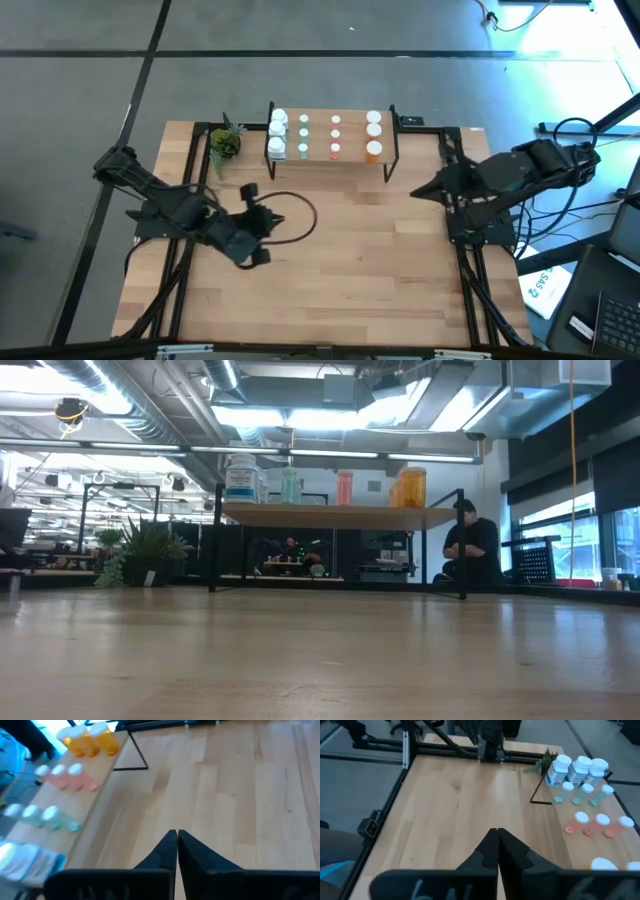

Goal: Pick and place medicine bottles onto shelf by color
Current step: Return to Home Position

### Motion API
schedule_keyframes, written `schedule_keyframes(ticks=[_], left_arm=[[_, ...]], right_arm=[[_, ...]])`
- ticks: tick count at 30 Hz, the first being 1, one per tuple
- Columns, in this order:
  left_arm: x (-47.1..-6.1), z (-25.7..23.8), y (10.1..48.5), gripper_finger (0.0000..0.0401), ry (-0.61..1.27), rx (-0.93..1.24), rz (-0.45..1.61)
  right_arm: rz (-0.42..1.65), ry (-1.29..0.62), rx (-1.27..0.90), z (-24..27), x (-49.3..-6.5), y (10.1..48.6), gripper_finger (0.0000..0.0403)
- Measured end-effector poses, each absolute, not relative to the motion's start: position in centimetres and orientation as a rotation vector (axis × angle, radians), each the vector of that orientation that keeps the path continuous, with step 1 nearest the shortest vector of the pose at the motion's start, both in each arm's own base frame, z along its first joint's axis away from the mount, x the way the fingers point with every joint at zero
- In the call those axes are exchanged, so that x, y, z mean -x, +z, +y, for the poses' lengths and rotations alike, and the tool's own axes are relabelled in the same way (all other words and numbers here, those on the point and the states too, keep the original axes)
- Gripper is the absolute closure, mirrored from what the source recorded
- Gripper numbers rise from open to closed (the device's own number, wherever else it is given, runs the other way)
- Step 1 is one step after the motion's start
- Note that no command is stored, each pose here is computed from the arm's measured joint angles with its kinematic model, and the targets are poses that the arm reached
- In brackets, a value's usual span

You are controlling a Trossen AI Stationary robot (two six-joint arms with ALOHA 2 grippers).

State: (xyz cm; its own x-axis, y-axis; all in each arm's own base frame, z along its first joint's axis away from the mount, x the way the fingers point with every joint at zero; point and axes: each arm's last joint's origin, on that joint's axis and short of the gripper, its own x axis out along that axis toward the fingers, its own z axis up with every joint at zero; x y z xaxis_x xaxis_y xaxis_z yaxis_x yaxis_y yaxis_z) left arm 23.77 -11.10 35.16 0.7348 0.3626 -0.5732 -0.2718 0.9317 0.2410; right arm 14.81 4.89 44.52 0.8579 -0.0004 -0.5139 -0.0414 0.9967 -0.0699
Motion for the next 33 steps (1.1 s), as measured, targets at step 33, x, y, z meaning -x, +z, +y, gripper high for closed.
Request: schedule_keyframes(ticks=[33], left_arm=[[-9.1, -12.9, 29.4, 0.0401, 0.107, -0.027, 0.310]], right_arm=[[0.196, 0.356, -0.161, 4.5, -9.7, 30.0, 0.0401]])
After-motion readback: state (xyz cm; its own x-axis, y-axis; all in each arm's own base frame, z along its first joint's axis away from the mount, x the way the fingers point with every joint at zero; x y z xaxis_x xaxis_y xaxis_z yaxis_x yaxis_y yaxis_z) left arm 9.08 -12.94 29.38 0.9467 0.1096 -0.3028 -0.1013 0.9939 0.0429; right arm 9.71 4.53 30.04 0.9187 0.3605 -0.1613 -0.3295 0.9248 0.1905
